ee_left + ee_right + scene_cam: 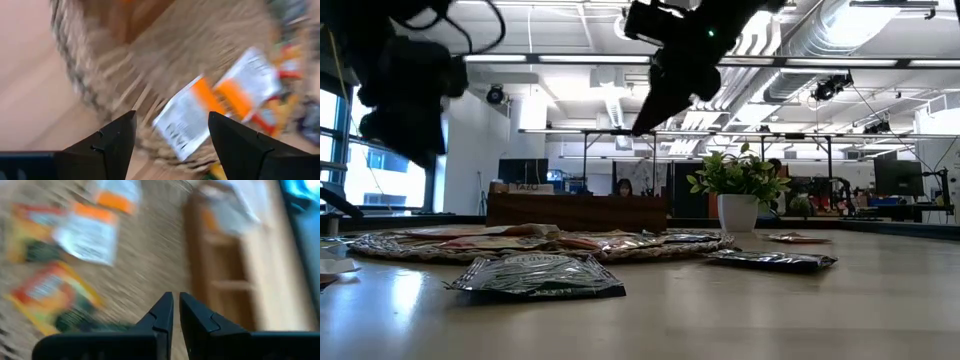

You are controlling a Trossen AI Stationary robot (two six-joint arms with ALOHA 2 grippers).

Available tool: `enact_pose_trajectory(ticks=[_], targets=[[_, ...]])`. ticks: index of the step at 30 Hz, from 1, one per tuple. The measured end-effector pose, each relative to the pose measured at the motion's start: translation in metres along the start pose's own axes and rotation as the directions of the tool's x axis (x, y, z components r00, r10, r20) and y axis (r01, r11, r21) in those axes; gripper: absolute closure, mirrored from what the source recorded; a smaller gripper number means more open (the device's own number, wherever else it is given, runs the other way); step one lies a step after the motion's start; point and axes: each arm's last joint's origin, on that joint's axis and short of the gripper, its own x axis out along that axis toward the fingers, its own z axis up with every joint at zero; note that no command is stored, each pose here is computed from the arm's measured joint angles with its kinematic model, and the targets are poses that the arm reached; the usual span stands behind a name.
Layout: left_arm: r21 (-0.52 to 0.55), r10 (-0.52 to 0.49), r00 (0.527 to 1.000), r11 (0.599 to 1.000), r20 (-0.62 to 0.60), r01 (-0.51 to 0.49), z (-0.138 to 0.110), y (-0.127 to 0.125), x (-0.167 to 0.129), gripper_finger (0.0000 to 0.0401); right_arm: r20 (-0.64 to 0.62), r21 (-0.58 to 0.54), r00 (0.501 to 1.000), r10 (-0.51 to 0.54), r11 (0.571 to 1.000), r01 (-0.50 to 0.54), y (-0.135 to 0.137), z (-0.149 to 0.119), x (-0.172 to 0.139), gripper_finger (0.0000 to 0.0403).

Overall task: Pick & Place Tea
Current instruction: Put the white tea packet into the left compartment of the wooden organizer

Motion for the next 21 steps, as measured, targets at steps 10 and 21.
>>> enact_pose_trajectory(ticks=[10, 21], targets=[[-0.062, 0.051, 0.982, 0.996, -0.18, -0.063, -0.01, -0.018, 0.044, 0.0156, 0.325, -0.014, 0.933, 0.153, 0.987, -0.158, 0.023, -0.044, 0.034, 0.04], [-0.046, 0.063, 0.976, 0.996, -0.209, -0.074, -0.021, -0.032, 0.066, 0.0175, 0.271, 0.079, 0.958, 0.098, 0.989, -0.124, 0.022, -0.049, 0.035, 0.04]])
